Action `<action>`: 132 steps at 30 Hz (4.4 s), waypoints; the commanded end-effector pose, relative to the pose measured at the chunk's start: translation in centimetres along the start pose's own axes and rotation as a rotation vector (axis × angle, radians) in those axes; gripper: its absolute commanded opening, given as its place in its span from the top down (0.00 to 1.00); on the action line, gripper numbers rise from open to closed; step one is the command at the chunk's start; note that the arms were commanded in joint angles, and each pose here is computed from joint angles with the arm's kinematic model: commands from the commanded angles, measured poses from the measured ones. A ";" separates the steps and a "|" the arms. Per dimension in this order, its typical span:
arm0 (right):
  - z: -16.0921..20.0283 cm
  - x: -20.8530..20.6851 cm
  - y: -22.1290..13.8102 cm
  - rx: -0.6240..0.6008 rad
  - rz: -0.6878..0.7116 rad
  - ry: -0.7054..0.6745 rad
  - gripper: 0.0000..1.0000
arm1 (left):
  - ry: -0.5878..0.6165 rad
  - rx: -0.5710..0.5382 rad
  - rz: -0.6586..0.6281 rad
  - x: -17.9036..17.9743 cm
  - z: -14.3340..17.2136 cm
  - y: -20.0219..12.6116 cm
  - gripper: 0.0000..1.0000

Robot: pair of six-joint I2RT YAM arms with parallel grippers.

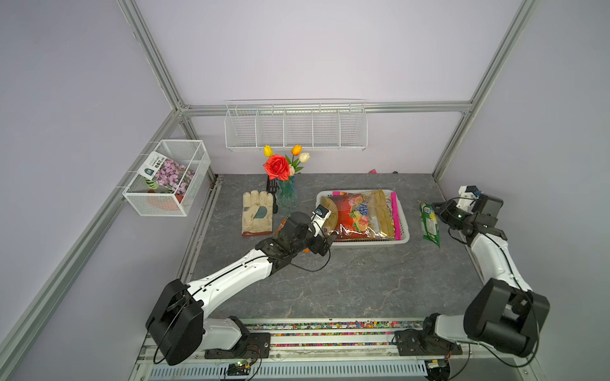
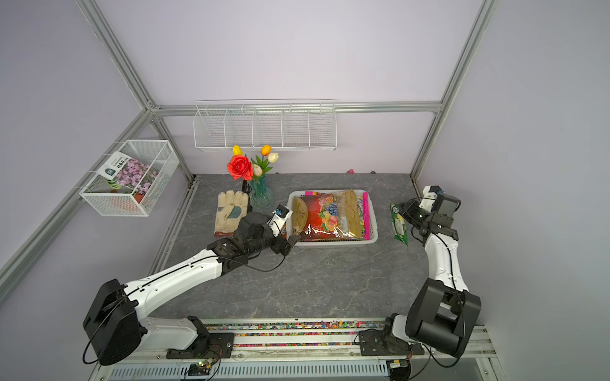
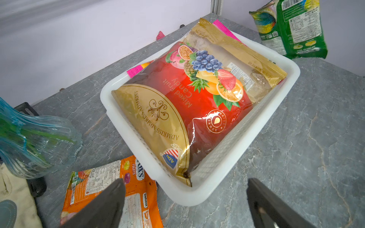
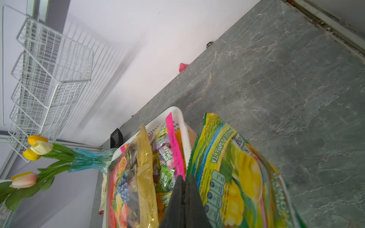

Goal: Put the candies in the basket
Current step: Place the candy in the basket.

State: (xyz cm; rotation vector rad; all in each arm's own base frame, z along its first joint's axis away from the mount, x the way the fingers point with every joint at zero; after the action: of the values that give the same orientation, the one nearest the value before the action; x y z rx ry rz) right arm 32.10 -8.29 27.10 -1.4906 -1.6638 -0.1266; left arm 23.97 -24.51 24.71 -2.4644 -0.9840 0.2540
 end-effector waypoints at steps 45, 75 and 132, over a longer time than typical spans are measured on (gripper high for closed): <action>16.4 12.6 5.5 0.500 -0.297 -0.571 0.70 | -0.195 -0.005 -0.041 1.0 -0.7 -0.3 0.03; 10.6 3.3 5.3 0.471 0.026 -0.091 0.34 | -0.420 0.158 0.082 1.4 -2.6 2.6 0.00; 10.9 5.2 8.6 0.488 -0.078 -0.130 0.40 | -0.441 0.136 0.044 1.8 -2.9 3.2 0.00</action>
State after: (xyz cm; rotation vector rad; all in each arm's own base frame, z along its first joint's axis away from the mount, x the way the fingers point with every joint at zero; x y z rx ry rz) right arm 34.07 3.18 20.36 -1.1600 -1.6852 0.3391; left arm 27.80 -25.92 25.33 -2.3253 -1.0541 0.8648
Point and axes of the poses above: each gripper's point midway between its finger pads, its own y axis out along the fingers, its own x axis along the line the jaws close on, z = x × y, the point moved 9 cm from there along -y, back along the fingers, and after that the axes turned 2 degrees about -y, right-handed, at the moved point
